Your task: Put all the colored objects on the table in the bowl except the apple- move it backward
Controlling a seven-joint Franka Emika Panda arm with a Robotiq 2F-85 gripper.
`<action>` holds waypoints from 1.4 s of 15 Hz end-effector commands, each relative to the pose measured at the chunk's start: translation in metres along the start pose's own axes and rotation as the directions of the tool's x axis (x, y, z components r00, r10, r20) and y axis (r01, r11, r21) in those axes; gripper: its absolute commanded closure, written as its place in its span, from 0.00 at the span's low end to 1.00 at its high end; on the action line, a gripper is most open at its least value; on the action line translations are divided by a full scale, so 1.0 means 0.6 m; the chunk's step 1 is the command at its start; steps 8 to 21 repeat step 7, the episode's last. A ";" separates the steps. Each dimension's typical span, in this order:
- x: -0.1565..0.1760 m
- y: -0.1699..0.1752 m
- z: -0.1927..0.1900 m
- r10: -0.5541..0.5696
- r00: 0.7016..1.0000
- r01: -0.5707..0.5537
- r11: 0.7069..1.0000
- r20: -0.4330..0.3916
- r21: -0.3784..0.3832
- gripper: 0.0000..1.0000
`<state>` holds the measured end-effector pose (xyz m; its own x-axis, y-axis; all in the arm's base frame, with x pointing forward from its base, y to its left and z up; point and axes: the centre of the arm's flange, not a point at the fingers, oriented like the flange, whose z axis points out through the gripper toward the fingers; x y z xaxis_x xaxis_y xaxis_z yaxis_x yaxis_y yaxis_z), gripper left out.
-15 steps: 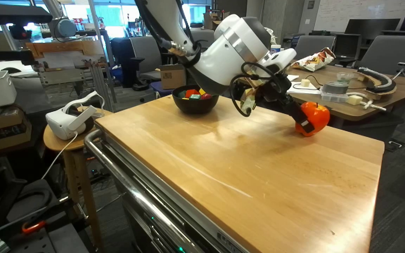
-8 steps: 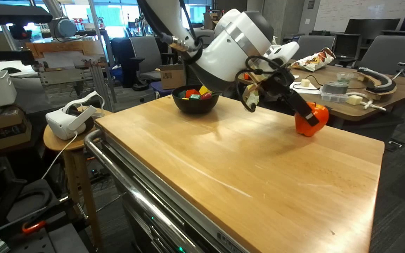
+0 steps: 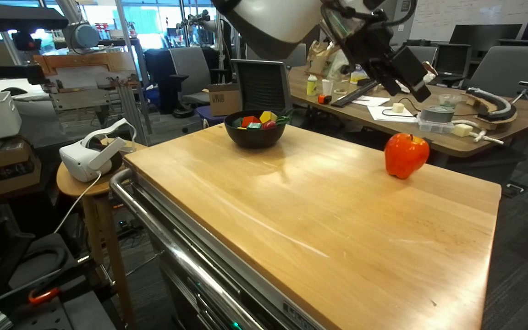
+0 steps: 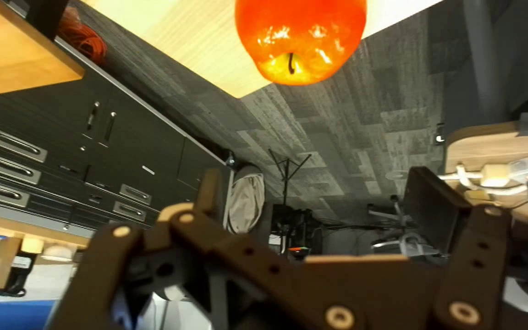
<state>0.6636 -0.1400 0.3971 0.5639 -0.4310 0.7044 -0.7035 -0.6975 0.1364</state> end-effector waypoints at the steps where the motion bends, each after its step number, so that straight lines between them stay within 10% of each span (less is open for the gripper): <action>1: 0.036 0.096 -0.115 -0.119 0.990 0.108 0.986 0.081 0.130 0.00; 21: -0.019 0.079 -0.112 -0.133 0.988 0.124 0.986 0.073 0.113 0.00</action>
